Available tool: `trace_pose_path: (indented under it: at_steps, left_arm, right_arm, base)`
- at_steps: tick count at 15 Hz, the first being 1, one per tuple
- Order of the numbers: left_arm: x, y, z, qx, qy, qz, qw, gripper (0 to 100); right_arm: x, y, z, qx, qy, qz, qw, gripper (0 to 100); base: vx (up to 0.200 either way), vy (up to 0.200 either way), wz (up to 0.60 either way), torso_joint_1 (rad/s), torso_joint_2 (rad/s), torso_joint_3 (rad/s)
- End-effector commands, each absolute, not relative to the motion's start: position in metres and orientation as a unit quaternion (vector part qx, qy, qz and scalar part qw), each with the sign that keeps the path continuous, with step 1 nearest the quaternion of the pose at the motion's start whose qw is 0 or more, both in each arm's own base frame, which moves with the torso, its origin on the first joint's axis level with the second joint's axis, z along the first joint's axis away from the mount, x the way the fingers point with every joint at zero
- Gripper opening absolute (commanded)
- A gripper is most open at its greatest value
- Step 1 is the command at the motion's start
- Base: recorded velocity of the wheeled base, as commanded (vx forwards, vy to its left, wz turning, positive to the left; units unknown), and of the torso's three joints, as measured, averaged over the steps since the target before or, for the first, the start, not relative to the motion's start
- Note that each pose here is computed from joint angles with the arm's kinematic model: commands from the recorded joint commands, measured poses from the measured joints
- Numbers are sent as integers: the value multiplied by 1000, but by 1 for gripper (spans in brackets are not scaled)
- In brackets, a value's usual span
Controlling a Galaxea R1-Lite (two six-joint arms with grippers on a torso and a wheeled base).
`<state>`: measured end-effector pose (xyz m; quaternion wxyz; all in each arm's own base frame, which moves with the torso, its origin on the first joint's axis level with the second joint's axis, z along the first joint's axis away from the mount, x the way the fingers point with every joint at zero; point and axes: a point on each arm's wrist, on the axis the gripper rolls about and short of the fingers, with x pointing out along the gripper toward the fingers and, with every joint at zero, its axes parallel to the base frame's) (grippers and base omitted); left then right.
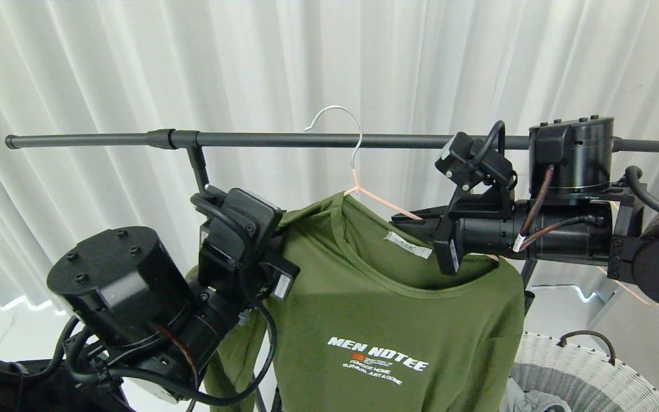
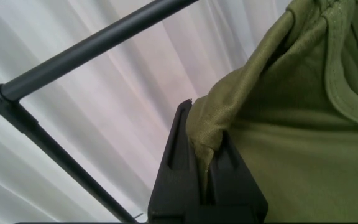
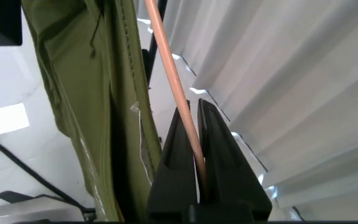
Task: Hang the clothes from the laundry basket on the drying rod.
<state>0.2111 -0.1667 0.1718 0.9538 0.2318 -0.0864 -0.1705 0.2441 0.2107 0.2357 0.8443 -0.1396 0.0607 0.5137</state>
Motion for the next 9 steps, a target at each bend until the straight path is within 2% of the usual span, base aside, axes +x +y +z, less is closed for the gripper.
trace_pose_path:
  at_steps: [1, 5, 6, 9]
  left_arm:
    - [212, -167, 171, 230, -89, -169, 954, 0]
    - [215, -167, 167, 233, -87, -165, 954, 0]
    - [215, -168, 167, 232, -87, -166, 955, 100]
    - [215, -167, 168, 229, -89, -164, 955, 100]
  right_arm:
    - [242, 211, 238, -131, 61, 515, 845, 0]
    - [232, 208, 239, -111, 68, 534, 836, 0]
    - [231, 207, 239, -111, 68, 534, 836, 0]
    - [229, 204, 240, -100, 74, 531, 838, 0]
  base:
    - [0, 0, 0, 0, 0, 0]
    - [0, 0, 0, 0, 0, 0]
    - [0, 0, 0, 0, 0, 0]
    - [0, 0, 0, 0, 0, 0]
